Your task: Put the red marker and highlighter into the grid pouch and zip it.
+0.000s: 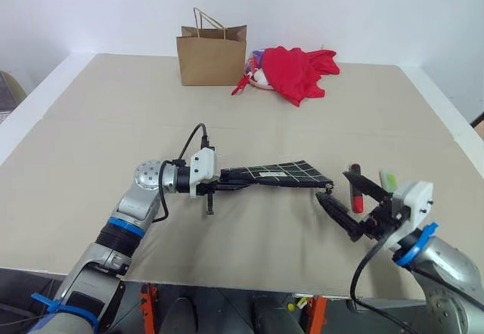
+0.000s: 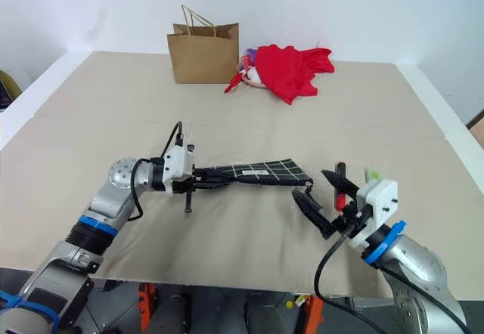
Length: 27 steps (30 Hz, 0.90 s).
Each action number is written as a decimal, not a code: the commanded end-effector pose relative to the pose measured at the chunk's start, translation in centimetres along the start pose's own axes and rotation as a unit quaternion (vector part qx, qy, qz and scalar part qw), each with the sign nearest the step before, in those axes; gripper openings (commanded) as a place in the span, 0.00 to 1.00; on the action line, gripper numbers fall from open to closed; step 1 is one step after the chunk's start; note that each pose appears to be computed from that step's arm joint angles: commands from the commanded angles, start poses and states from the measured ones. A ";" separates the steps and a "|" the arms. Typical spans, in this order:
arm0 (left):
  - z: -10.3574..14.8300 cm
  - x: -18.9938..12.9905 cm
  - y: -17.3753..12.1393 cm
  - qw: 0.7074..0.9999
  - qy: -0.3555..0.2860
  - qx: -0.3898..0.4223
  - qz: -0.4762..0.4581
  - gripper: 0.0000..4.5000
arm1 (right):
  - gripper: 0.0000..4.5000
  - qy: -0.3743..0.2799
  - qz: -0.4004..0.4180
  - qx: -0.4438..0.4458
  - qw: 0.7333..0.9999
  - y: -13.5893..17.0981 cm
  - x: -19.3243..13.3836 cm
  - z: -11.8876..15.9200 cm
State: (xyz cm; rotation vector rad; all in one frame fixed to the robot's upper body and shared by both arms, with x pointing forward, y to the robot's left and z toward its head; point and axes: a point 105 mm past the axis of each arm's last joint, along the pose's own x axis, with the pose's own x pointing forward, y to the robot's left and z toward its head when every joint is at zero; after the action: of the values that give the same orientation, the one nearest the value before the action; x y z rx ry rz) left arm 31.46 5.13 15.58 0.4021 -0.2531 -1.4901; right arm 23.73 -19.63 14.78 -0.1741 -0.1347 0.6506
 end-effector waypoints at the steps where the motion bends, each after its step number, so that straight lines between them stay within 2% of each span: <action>1: 1.1 -0.4 0.3 1.000 -0.014 0.002 0.005 0.00 | 0.98 -0.002 0.013 -0.045 0.999 0.8 0.1 -0.2; 5: 0.9 -0.4 0.1 1.000 -0.010 0.003 0.004 0.00 | 0.98 0.006 -0.005 -0.012 1.000 0.6 0.0 -0.9; 17: 0.8 -0.3 -0.1 1.000 -0.010 0.000 0.009 0.00 | 0.98 0.032 -0.002 -0.013 0.999 0.0 -0.4 -1.6; 18: 0.8 -0.3 -0.2 1.000 -0.010 0.000 0.009 0.00 | 0.87 0.032 -0.001 -0.012 0.999 0.0 -0.5 -1.6; 20: 0.8 -0.3 -0.3 1.000 -0.012 -0.001 0.008 0.00 | 0.73 0.032 0.001 -0.012 0.999 0.0 -0.5 -1.6; 23: 0.9 -0.2 -0.4 1.000 -0.014 -0.003 0.007 0.00 | 0.39 0.033 0.003 -0.013 0.999 0.0 -0.5 -1.6; 27: 0.9 -0.1 -0.5 1.000 -0.016 -0.004 0.006 0.00 | 0.05 0.034 0.003 -0.009 0.999 0.0 -0.5 -1.7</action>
State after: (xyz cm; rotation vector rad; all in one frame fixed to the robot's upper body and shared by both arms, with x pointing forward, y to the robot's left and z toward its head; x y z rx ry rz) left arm 30.94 5.21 15.19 0.3595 -0.2269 -1.4872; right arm 23.70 -19.84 12.30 -0.2008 -0.0495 0.6551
